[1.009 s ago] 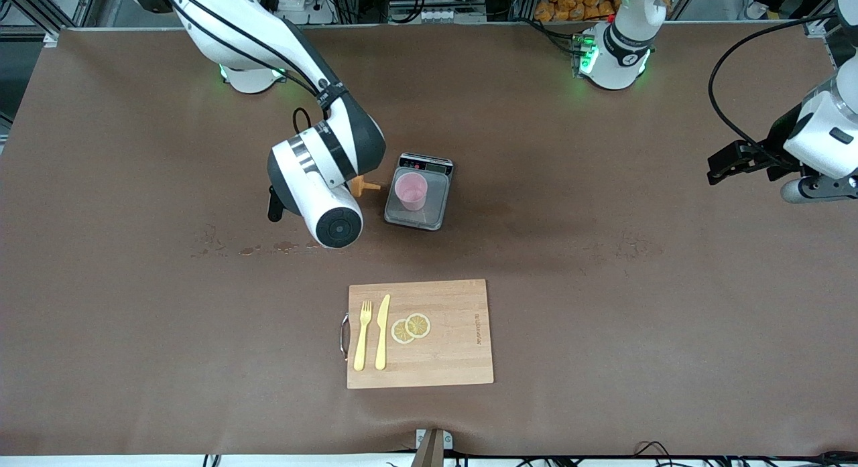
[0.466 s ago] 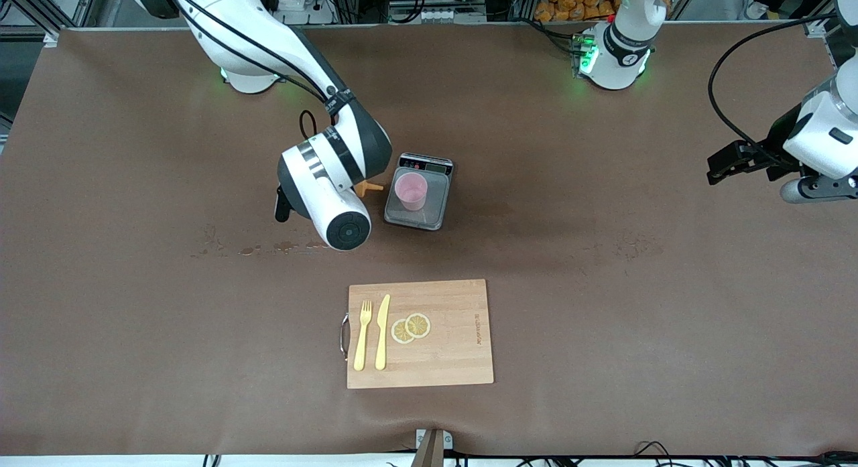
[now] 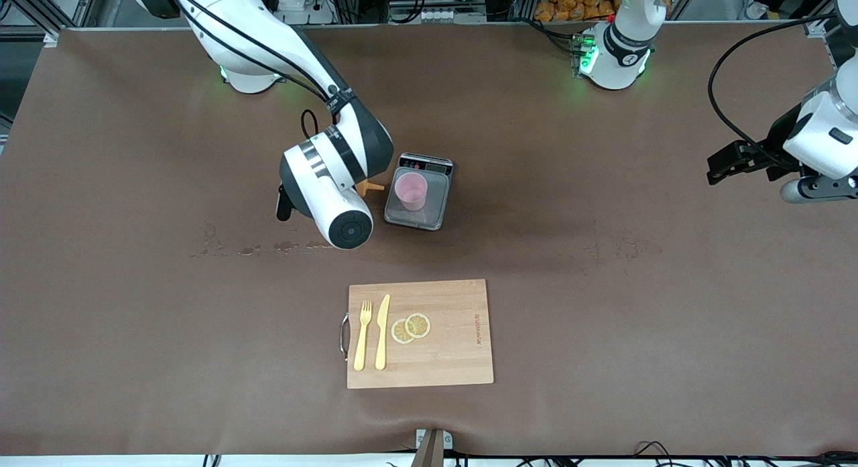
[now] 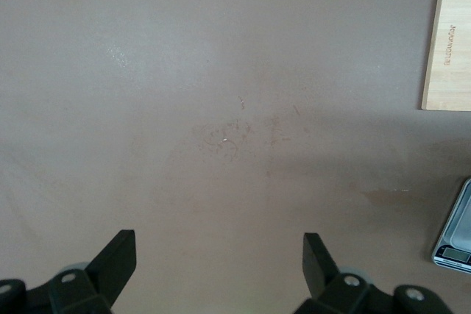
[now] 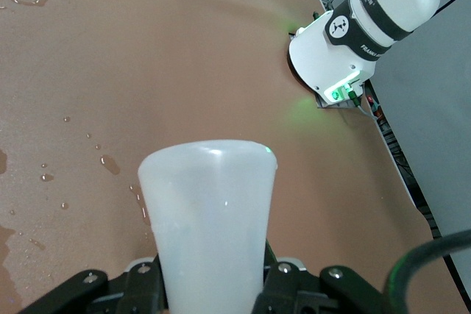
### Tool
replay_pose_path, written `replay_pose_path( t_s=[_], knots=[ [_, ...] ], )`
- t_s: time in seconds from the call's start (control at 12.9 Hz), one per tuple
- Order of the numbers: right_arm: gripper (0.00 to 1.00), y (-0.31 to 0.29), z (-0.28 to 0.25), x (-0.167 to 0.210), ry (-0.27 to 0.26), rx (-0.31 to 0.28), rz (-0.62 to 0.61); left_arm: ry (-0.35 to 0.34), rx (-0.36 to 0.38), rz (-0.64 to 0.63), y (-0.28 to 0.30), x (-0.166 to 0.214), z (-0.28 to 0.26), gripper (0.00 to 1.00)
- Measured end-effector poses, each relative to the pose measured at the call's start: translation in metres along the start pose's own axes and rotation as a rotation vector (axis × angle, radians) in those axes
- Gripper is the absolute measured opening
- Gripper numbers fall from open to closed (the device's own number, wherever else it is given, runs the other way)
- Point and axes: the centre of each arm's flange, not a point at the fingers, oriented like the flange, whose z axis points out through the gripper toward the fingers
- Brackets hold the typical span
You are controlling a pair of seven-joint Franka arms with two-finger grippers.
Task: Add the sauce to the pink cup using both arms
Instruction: 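Tilt the sauce bottle over the pink cup and squeeze with the right gripper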
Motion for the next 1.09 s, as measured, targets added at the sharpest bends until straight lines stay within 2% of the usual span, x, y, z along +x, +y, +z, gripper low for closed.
replay_pose_path(
  t_s=[0.31, 1.09],
  knots=[
    [0.42, 0.002, 0.0037, -0.0057, 0.025, 0.006, -0.002, 0.0, 0.0, 0.0, 0.0, 0.0, 0.0001, 1.0],
    [0.42, 0.0018, 0.0052, -0.008, 0.03, 0.006, -0.002, 0.0, 0.0, 0.0, 0.0002, 0.0, 0.0001, 1.0]
  ],
)
